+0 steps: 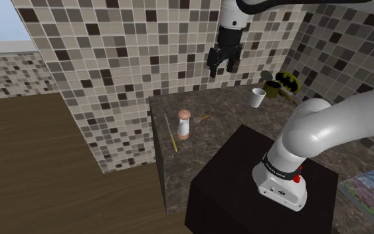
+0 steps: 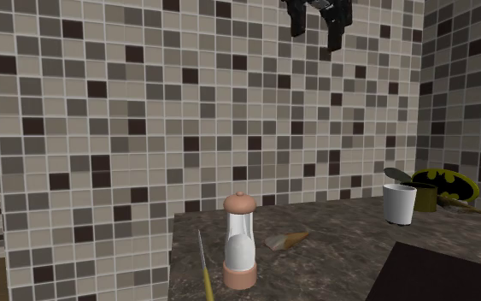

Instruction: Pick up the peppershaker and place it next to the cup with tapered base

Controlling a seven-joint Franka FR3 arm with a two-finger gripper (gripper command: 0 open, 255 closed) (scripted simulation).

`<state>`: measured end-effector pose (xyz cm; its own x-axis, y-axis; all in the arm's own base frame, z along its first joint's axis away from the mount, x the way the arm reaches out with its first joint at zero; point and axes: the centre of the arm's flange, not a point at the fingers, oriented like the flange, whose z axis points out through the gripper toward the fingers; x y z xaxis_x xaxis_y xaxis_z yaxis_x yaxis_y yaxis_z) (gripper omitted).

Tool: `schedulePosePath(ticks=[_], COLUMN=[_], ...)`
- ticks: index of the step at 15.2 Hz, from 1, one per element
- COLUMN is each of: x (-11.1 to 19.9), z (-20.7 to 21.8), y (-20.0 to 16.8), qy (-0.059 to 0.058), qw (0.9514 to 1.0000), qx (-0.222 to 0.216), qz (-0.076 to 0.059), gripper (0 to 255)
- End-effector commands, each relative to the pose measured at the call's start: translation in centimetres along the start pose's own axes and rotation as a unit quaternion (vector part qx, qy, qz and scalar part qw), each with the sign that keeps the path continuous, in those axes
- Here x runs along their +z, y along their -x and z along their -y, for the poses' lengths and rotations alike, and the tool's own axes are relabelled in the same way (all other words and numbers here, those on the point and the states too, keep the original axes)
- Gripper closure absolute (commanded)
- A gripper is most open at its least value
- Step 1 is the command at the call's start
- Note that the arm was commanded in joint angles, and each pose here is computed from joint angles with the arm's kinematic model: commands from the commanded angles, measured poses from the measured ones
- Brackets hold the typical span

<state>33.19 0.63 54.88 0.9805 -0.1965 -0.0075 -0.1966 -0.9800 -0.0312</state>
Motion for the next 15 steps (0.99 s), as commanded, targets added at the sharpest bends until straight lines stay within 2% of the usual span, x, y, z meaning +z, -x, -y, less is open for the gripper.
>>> schedulePosePath(ticks=[1,15], x=[2.4,18.7], z=[0.6,3.1], y=[-1.0,-8.6], qy=[0.001,0.009], qw=[1.0000,0.9987], qx=[0.005,0.036], qz=[-0.006,-0.035], gripper=[0,0])
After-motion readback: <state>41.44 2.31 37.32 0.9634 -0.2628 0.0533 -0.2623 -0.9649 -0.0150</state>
